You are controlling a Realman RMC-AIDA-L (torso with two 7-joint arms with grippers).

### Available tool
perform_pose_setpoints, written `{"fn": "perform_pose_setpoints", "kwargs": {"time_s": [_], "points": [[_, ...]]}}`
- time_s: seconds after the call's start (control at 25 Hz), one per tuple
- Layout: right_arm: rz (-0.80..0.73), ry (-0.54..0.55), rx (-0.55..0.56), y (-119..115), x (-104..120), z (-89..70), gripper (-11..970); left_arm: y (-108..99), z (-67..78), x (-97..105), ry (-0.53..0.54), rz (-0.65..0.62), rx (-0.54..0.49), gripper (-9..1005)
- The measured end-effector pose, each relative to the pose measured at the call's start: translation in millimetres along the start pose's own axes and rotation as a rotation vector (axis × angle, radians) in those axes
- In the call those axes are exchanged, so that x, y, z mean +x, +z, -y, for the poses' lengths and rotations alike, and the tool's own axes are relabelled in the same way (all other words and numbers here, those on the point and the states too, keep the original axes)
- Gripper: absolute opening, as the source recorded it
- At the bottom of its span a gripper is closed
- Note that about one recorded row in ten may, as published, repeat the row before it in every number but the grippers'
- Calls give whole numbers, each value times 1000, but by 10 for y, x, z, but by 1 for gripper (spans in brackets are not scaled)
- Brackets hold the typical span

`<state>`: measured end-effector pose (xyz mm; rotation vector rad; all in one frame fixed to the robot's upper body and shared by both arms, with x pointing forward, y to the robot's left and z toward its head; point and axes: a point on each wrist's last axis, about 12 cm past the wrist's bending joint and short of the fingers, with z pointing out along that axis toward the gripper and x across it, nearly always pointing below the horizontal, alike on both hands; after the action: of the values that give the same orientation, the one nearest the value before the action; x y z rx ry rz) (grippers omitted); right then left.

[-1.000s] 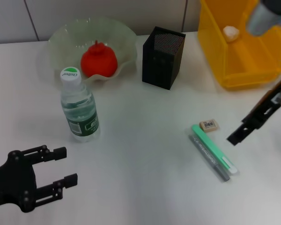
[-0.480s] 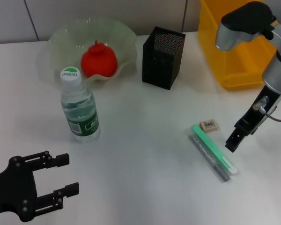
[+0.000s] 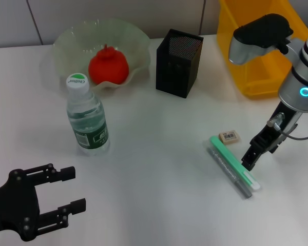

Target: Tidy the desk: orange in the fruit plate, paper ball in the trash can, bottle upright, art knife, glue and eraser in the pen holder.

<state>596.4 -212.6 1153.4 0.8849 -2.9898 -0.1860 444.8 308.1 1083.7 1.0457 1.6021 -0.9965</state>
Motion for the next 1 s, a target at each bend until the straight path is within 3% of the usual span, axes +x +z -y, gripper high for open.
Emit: {"fn": "perform_pose_setpoints", "kwargs": {"time_s": [0.48,1.0], "points": [[-21,-7,77,36,-121,-158,741,-8,-11,2,8,-2,-11,637],[-32,5,110,89,-175,-222,740,-33,-20,-13,13,4,-19,633]]}}
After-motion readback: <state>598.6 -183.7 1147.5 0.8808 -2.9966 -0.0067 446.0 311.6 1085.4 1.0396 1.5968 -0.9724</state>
